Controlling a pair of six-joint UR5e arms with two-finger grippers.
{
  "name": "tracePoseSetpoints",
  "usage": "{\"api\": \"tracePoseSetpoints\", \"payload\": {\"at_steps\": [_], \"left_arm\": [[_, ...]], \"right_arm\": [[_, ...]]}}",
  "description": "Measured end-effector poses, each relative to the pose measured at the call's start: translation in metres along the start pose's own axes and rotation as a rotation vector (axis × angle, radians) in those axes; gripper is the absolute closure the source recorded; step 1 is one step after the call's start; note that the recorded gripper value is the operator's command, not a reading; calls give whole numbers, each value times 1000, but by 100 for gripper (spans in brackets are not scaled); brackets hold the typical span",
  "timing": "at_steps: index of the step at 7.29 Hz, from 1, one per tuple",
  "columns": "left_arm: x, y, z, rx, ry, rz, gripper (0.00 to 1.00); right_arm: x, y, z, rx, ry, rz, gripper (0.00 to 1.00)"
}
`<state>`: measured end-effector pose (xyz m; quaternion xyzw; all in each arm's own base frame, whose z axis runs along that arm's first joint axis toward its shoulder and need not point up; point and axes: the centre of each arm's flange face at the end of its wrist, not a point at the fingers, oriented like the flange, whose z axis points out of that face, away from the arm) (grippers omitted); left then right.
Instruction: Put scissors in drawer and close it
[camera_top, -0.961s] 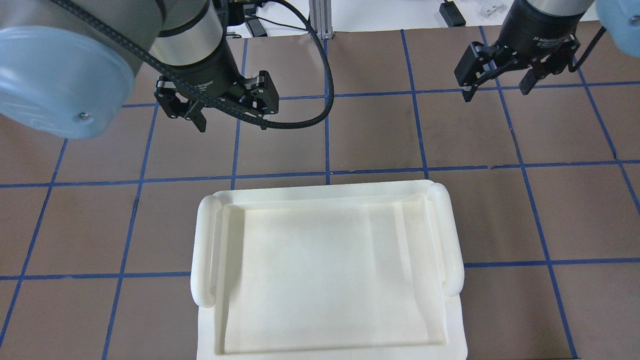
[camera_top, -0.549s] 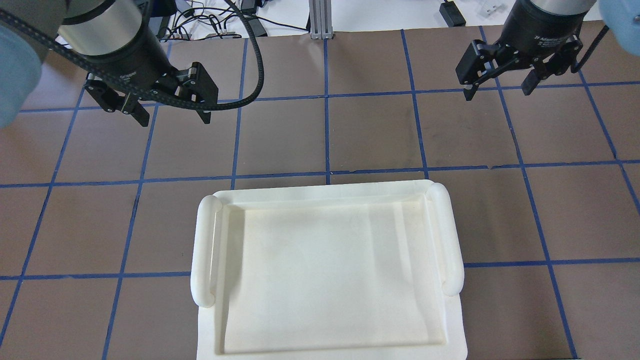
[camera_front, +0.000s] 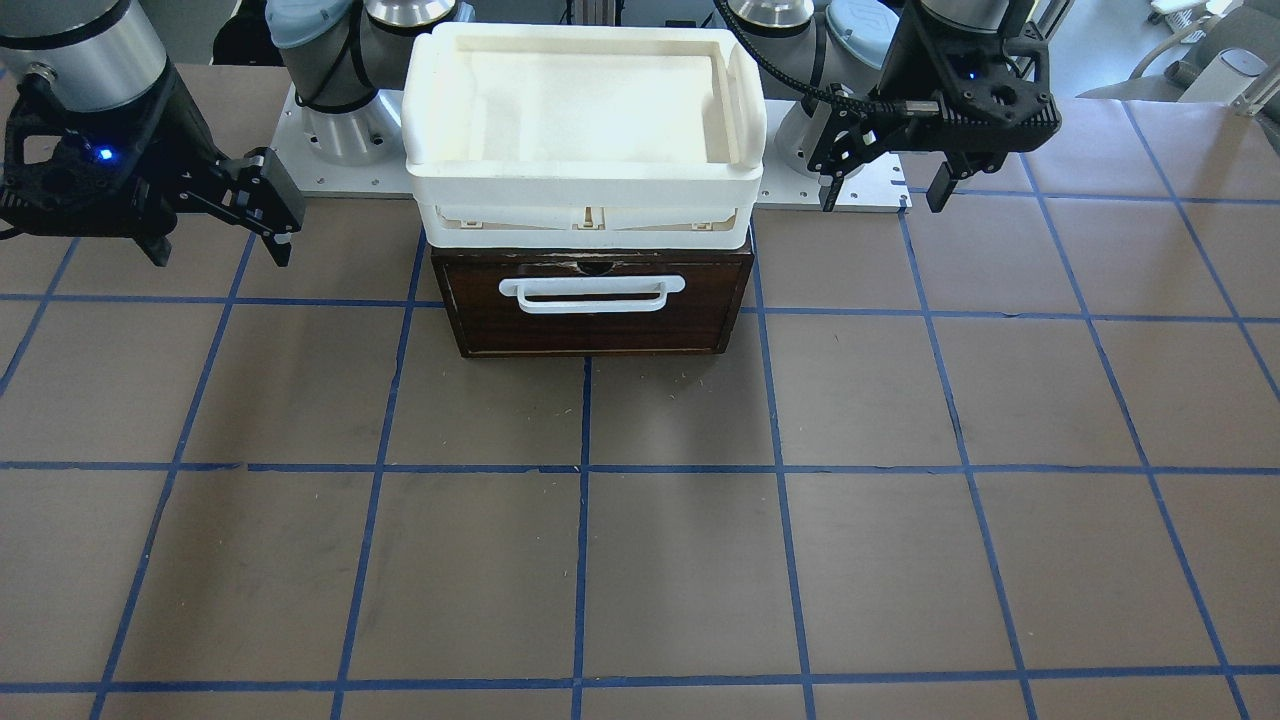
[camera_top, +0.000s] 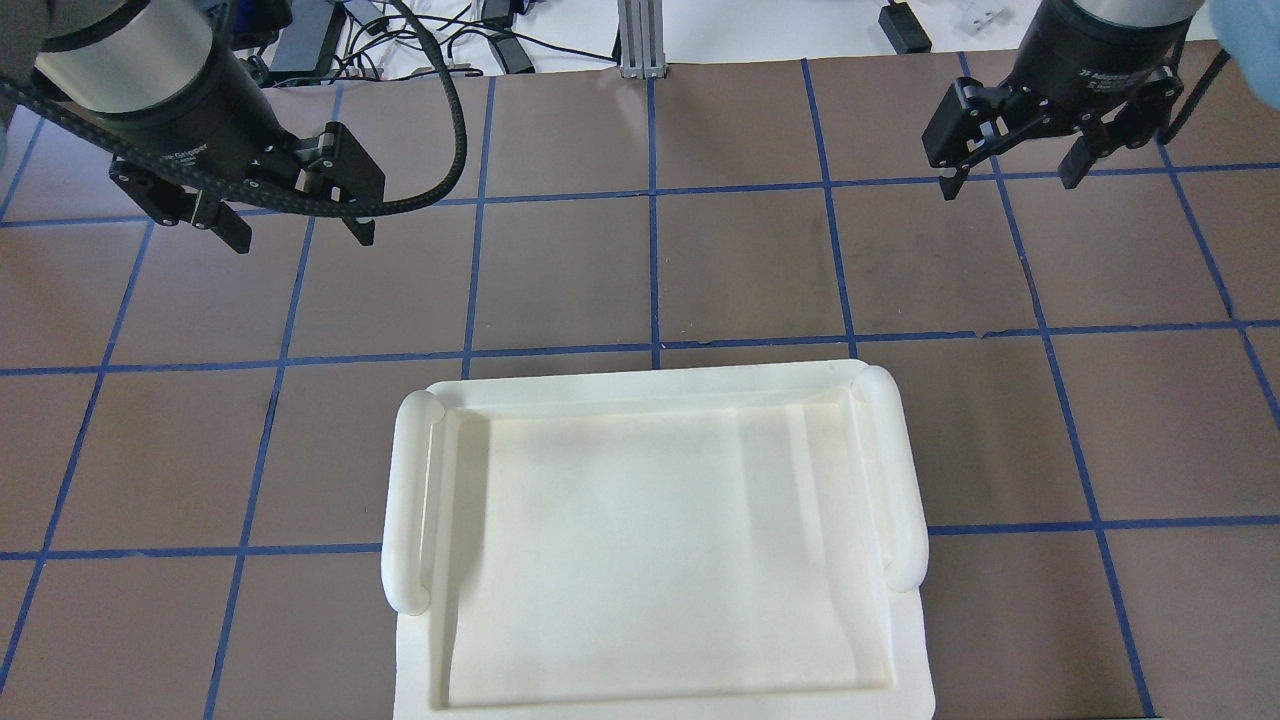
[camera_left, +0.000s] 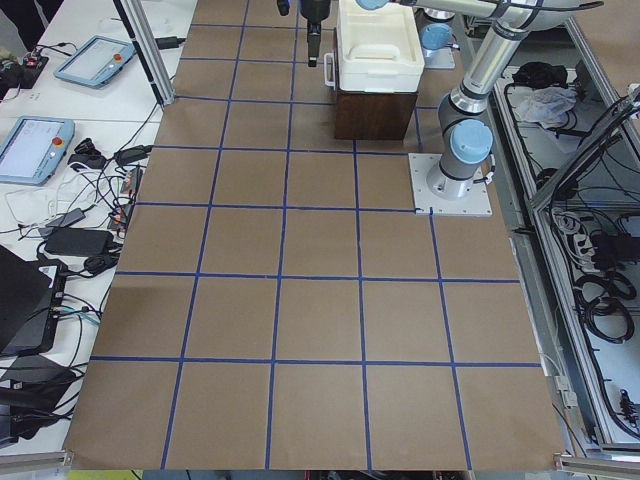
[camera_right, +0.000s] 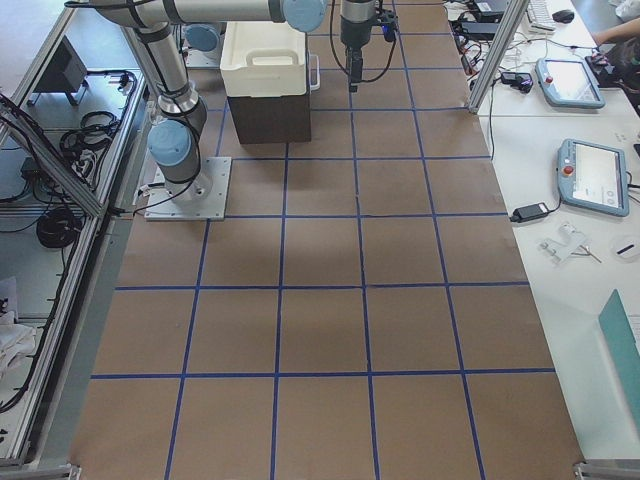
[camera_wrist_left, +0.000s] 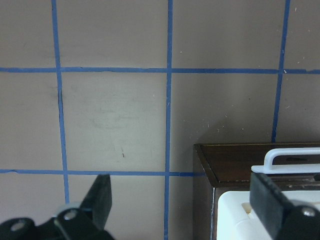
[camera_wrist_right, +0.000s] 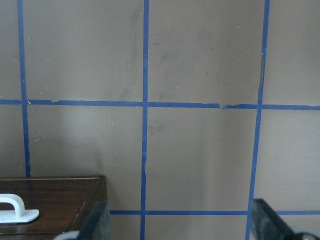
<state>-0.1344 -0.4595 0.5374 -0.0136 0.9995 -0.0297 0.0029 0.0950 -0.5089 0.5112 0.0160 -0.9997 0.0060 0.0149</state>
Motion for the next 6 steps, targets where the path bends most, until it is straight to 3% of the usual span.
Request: {"api": "tracePoseSetpoints", "payload": {"at_steps": [6], "left_arm": [[0, -4, 3, 9, 5, 2, 0]], "right_arm": [[0, 0, 0, 0, -3, 8, 0]]}}
